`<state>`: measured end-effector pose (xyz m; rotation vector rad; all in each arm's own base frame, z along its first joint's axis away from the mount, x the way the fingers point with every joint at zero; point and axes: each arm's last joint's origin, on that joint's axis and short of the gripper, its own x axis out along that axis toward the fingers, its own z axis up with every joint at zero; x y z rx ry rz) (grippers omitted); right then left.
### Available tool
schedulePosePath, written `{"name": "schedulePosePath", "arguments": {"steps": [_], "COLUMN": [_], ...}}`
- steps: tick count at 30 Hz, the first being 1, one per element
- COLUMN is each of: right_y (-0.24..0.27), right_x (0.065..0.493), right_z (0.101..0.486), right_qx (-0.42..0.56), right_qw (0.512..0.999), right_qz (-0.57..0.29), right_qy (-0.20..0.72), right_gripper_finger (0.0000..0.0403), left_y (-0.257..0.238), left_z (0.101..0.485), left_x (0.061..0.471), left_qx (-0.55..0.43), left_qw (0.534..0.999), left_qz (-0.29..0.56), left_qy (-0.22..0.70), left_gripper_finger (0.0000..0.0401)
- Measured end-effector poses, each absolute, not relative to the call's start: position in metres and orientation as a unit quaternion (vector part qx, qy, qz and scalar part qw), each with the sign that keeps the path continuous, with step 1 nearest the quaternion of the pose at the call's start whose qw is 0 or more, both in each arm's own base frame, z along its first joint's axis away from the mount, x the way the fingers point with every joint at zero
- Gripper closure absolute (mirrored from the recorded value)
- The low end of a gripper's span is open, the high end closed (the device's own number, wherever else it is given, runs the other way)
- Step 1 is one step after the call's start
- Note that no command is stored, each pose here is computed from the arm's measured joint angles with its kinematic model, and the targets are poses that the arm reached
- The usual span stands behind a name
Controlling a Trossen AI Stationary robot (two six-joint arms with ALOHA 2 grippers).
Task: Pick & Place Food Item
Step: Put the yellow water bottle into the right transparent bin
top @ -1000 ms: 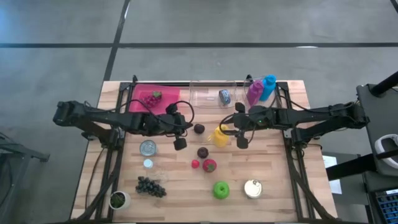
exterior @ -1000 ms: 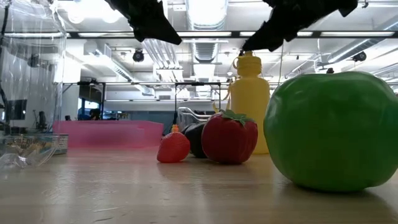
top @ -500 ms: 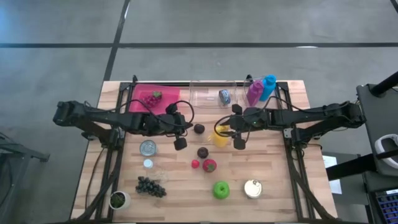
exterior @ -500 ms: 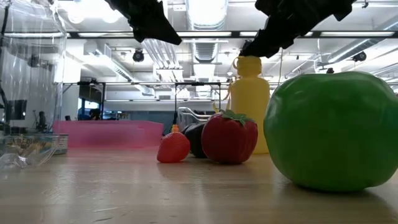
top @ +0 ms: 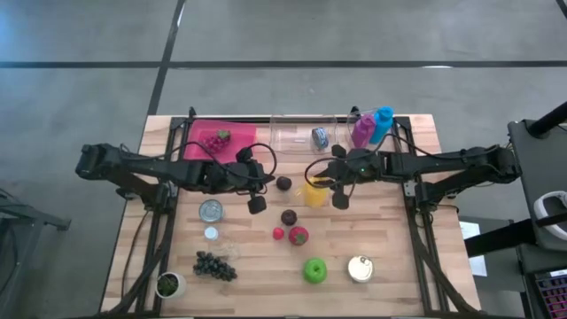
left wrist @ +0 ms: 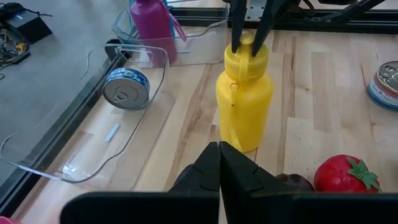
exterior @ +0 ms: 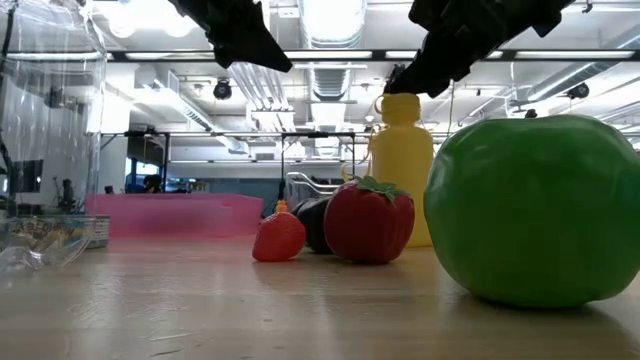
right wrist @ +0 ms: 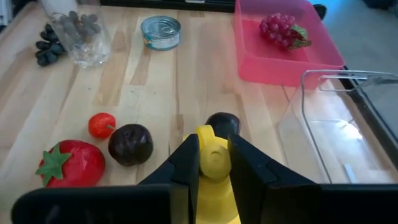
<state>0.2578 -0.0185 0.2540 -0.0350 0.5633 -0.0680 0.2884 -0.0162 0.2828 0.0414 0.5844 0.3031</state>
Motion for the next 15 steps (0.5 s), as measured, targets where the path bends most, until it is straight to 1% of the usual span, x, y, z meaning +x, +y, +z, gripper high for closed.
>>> {"name": "schedulePosePath", "arguments": {"steps": [4,15], "right_y": [-0.0200,-0.0201], "right_x": [0.2577,0.2575], "right_z": [0.2540,0.2538], "right_qx": [-0.011,-0.026], "right_qw": [0.961,0.960], "right_qz": [-0.009,-0.002], "right_qy": [0.277,0.278], "right_gripper_finger": [0.0347,0.0343], "left_y": [-0.0162,-0.0162], "left_z": [0.2828,0.2828], "left_x": [0.2884,0.2884], "left_qx": [0.020,0.020], "left_qw": [0.946,0.946], "left_qz": [0.149,0.149], "left_qy": [0.287,0.287], "left_gripper_finger": [0.0400,0.0400]}}
